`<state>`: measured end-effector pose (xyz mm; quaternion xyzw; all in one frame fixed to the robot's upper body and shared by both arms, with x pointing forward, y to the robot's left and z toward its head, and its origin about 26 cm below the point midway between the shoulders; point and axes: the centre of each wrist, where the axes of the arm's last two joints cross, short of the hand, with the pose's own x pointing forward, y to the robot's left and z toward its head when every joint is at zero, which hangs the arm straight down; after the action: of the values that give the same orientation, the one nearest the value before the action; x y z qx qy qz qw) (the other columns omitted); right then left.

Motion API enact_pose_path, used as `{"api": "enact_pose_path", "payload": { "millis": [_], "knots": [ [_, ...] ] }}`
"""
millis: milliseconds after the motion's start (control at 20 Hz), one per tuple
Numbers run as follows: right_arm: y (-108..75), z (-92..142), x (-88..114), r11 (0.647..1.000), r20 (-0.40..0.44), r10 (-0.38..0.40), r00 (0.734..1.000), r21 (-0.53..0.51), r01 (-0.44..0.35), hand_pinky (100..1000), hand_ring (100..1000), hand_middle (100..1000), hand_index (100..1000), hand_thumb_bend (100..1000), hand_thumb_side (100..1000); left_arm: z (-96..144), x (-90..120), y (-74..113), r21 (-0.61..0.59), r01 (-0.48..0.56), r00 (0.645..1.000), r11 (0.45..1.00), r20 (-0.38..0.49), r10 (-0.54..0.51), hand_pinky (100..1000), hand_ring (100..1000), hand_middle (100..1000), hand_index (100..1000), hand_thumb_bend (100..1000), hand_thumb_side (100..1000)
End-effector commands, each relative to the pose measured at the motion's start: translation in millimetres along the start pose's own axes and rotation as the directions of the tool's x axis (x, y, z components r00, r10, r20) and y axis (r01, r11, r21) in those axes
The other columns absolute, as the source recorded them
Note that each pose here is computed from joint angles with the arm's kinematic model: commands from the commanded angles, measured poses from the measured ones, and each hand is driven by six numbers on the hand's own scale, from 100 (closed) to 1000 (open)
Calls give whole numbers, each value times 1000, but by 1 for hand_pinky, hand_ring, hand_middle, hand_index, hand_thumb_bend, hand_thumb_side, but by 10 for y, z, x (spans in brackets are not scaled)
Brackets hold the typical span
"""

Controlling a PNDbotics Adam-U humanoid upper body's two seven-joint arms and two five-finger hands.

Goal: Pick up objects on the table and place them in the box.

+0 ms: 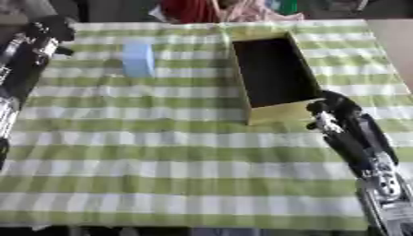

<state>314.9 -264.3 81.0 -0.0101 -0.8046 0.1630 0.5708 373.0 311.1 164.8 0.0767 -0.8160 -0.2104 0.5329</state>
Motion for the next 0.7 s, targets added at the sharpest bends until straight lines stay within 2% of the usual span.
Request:
{"api": "enact_pose_path", "payload": {
  "millis": [50, 500, 700],
  "knots": [
    [-62, -24, 86, 1000, 30, 22, 999, -4, -22, 574, 804, 611, 840, 100, 520, -32, 102, 71, 6, 17, 999, 1000, 34, -18, 742, 824, 728, 883, 100, 581],
    [-63, -26, 90, 1000, 32, 22, 999, -3, -22, 573, 804, 612, 840, 100, 519, -42, 120, 96, -2, 37, 998, 999, 42, -37, 744, 832, 738, 883, 100, 571],
    [-64, -27, 93, 1000, 33, 25, 999, -1, -25, 573, 804, 612, 840, 100, 518, -97, 197, 205, -45, 140, 989, 989, 59, -137, 753, 850, 770, 889, 100, 497]
  ]
}}
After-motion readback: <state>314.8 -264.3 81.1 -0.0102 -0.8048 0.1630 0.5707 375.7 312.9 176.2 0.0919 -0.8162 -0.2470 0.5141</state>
